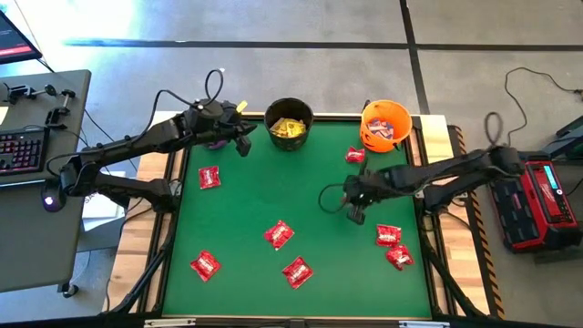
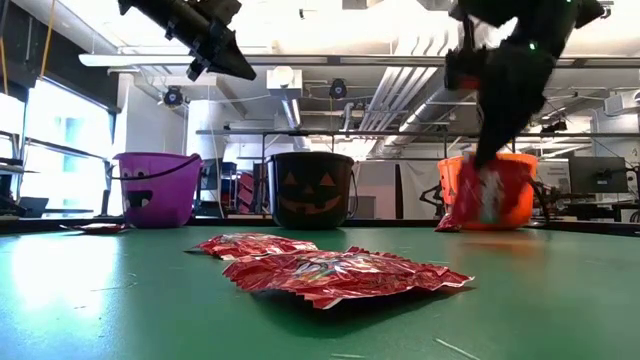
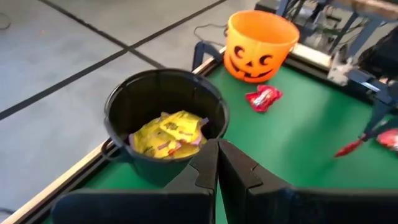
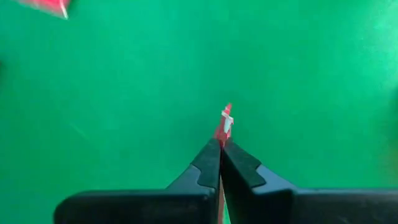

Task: Sort candy by brand, put in halloween buckets
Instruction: Put the red candy pack into the violet bucket

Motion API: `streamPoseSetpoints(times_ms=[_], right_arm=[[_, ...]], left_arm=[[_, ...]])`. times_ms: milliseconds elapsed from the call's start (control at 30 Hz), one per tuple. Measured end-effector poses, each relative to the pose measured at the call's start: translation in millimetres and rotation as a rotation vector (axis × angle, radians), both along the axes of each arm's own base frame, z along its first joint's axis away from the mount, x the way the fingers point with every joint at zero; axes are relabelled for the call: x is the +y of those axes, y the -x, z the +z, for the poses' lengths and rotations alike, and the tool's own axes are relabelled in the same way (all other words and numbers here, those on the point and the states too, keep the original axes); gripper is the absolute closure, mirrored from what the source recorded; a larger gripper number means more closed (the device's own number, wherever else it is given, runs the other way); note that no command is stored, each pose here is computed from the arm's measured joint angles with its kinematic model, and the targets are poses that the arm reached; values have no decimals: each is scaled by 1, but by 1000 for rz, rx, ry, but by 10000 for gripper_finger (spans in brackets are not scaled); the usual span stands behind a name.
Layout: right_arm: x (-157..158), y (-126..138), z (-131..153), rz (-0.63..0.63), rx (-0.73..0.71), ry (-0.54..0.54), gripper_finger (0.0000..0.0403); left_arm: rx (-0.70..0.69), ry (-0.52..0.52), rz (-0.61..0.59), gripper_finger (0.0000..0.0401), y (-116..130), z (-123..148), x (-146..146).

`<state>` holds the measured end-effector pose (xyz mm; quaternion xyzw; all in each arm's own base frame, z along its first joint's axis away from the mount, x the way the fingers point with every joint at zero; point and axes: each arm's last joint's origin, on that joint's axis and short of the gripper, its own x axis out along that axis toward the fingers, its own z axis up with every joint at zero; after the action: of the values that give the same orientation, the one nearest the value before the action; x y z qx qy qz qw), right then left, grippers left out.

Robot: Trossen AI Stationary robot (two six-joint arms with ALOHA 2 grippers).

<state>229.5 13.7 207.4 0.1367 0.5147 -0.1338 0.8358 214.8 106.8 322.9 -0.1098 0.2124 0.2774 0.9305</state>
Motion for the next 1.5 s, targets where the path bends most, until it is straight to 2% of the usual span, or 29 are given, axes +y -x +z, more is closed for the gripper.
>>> streamPoseSetpoints(times_ms=[300,533,733,967,1100,1333,1500], right_arm=[[-22,22,47,-119,-292,-23,403],[-31,26,72,-161,-509,-22,403],[-35,20,84,-162,-652,-31,403],[-34,18,88,-151,-700,-74,403],[-33,14,97,-115,-796,-96,403],[-34,11,111,-93,-948,-108,403],[-34,10,115,-88,-990,-108,403]], left_arm=[[-102,20,-97,401,-5,7,-3],[-161,8,-176,395,-15,11,-12],[-234,54,-272,354,-38,6,-22],[-228,95,-353,302,-66,-11,-31],[-281,108,-436,281,-83,-17,-35],[-302,103,-561,244,-118,-8,-36],[-308,120,-630,222,-141,-2,-33]])
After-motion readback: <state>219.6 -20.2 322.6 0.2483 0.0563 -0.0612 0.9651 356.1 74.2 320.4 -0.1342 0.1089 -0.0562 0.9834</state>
